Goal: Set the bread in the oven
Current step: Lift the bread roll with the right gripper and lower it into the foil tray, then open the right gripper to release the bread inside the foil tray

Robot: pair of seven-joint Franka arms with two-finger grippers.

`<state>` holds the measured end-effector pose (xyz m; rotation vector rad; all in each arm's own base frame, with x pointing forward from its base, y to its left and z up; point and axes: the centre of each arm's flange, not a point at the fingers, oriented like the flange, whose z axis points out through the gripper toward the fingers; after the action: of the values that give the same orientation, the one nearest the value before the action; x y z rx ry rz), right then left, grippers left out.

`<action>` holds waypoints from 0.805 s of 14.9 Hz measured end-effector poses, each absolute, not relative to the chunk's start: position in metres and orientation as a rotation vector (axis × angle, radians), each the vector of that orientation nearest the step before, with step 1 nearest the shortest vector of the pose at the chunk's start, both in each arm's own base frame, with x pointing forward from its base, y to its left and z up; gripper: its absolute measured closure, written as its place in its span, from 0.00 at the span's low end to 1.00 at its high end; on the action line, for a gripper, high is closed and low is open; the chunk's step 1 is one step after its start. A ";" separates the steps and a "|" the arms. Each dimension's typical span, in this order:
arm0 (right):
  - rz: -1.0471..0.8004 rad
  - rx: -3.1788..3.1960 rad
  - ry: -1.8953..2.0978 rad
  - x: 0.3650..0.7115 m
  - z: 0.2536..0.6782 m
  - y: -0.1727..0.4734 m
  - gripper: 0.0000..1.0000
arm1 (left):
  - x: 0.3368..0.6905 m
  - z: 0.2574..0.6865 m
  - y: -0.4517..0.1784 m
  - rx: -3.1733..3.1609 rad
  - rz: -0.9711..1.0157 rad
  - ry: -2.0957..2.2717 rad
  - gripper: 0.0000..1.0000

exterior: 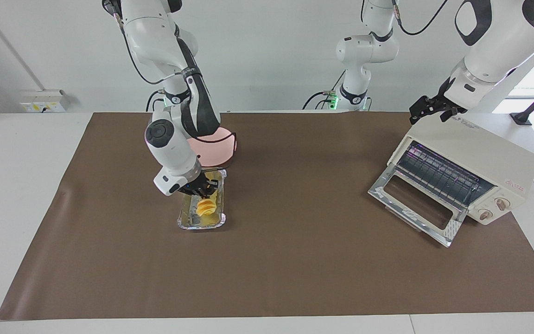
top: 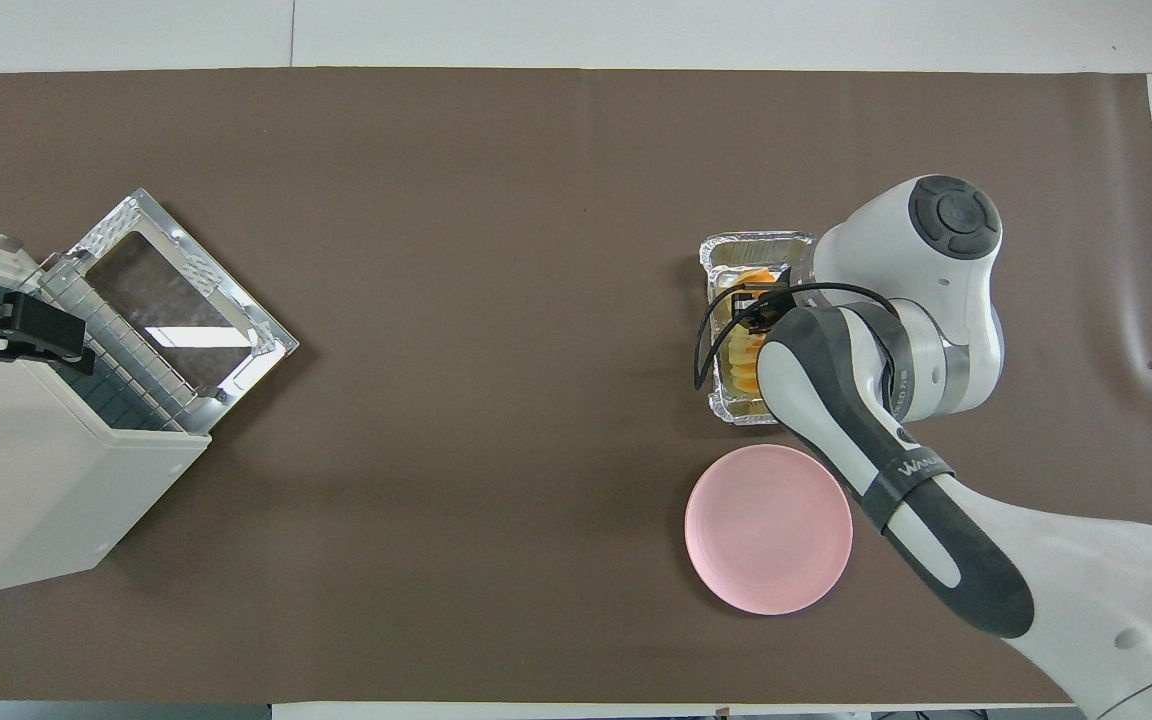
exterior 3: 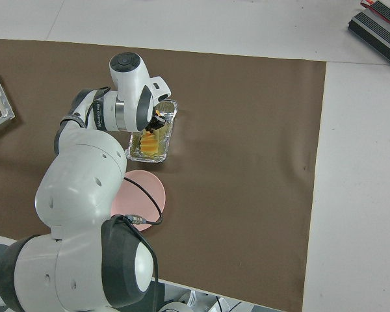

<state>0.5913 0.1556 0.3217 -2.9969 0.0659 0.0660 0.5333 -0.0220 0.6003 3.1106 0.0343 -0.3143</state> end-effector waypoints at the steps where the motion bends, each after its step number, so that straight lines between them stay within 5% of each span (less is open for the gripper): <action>1: 0.062 -2.997 0.063 0.590 0.320 0.157 0.84 | 0.533 0.600 -0.022 3.111 -0.314 0.034 0.00; 9: 0.007 -3.020 0.040 0.597 0.345 0.137 0.04 | 0.533 0.600 -0.022 3.111 -0.314 0.034 0.00; 12: -0.015 -3.020 0.083 0.602 0.364 0.099 0.00 | 0.533 0.600 -0.022 3.111 -0.314 0.034 0.00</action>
<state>0.6016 0.0987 0.3639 -3.0200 0.0833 -0.0154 0.5333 -0.0220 0.6003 3.1106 0.0343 -0.3143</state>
